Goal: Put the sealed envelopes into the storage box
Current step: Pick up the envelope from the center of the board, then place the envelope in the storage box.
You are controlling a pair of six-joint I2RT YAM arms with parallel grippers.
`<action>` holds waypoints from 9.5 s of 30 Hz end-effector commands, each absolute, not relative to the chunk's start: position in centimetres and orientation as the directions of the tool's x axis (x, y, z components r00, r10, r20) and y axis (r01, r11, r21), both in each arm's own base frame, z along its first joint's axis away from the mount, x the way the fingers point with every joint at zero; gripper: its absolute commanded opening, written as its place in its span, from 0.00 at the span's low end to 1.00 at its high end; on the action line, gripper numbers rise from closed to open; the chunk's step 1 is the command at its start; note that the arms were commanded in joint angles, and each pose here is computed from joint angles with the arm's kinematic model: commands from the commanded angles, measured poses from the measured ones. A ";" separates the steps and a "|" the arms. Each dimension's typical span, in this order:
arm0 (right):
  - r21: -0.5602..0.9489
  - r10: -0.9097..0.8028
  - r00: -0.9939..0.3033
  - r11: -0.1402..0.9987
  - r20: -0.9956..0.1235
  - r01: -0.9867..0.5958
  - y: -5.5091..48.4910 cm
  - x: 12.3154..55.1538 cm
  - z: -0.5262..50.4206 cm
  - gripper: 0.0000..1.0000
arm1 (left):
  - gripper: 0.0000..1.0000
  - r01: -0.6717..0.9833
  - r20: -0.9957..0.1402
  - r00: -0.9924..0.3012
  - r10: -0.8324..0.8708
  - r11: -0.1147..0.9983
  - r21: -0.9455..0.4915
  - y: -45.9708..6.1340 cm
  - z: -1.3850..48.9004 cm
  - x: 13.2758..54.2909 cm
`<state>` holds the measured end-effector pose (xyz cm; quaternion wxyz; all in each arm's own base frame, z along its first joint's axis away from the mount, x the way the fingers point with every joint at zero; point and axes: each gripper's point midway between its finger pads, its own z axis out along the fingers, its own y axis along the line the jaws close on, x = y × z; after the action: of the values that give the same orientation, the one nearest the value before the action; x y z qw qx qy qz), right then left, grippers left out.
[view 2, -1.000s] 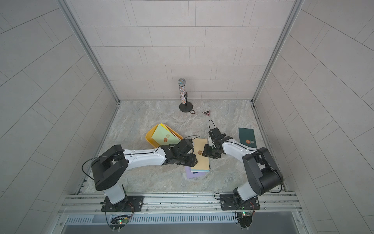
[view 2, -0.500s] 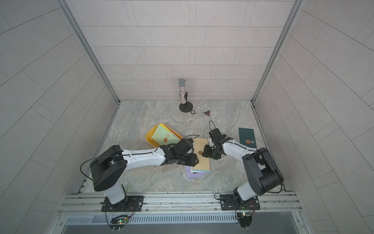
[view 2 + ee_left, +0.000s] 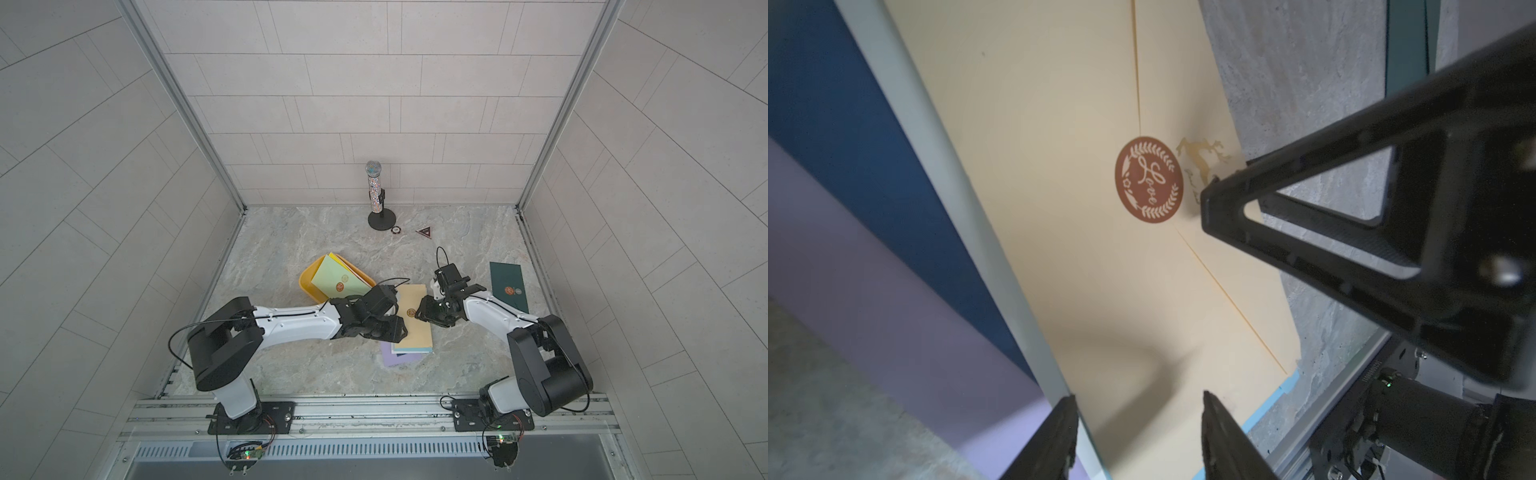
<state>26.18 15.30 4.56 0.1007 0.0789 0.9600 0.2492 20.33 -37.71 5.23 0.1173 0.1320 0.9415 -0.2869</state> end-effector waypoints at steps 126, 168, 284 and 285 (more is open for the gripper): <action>0.917 0.444 -0.894 0.329 0.061 0.226 16.7 28.1 9.9 0.47 | 0.40 0.293 -0.272 -0.945 0.184 0.845 -0.447 -37.6 0.5 24.1; 0.259 -0.453 -0.781 0.767 -0.430 -0.587 27.4 32.0 22.8 0.00 | 0.67 0.017 -0.598 -0.797 -0.086 0.986 -0.166 -11.2 19.5 23.8; 0.301 -0.529 -0.796 0.740 -0.292 -0.602 37.4 34.7 14.5 0.32 | 0.70 -0.004 -0.631 -0.772 -0.077 0.993 -0.116 -8.8 19.9 22.2; 0.313 -0.528 -0.797 0.734 -0.295 -0.602 37.6 34.6 14.7 0.31 | 0.70 -0.004 -0.631 -0.772 -0.077 0.993 -0.117 -8.8 19.9 22.2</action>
<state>35.30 36.80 12.40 0.0833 -0.3006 0.9349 0.1693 22.48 -9.44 20.33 0.3407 -0.0236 0.9375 -0.0675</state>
